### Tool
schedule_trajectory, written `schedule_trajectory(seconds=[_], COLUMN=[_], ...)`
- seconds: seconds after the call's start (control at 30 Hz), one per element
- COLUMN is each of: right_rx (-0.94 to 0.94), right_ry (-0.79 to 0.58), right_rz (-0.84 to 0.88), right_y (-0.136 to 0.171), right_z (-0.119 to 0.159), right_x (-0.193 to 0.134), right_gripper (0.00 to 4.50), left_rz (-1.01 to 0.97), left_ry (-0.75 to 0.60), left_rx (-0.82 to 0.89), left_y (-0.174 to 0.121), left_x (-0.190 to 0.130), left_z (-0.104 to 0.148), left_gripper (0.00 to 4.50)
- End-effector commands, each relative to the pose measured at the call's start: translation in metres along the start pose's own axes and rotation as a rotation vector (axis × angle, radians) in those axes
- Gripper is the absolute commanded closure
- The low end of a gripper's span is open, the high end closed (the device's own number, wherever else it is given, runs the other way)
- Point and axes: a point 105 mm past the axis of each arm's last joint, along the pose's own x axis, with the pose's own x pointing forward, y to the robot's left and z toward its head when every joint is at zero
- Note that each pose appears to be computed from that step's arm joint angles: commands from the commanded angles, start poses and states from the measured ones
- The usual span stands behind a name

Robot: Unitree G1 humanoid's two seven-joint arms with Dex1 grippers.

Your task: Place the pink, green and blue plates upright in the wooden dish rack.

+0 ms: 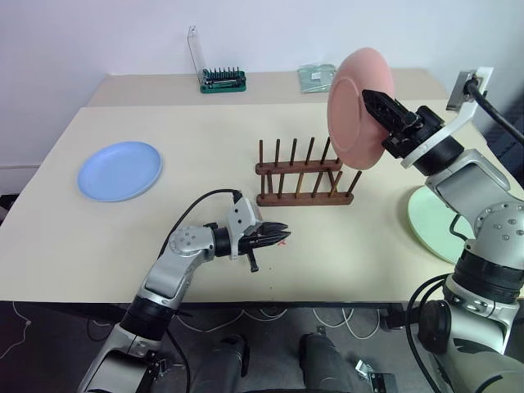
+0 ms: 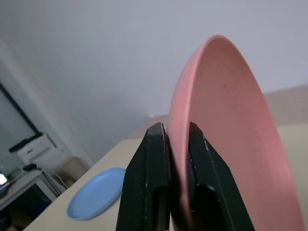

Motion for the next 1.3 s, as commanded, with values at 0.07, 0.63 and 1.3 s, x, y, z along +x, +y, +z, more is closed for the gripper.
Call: schedule_trajectory(seconds=[0.07,0.63,1.3], right_rx=[0.046,-0.136,-0.825], right_ry=[-0.041,-0.164,0.865], right_rz=[-0.032,-0.220,-0.429], right_y=[-0.004,-0.022,-0.100], right_z=[0.008,0.036,-0.064], right_x=[-0.002,-0.009,-0.164], right_gripper=[4.47,0.93,0.04], left_rz=[0.008,0.002,-0.090], left_ry=[-0.034,-0.038,-0.047], left_rx=[0.028,0.017,-0.002], left_y=[0.001,-0.001,-0.009], left_x=[-0.002,-0.002,0.011], left_z=[0.010,0.010,0.011], left_gripper=[3.93,3.93,3.93])
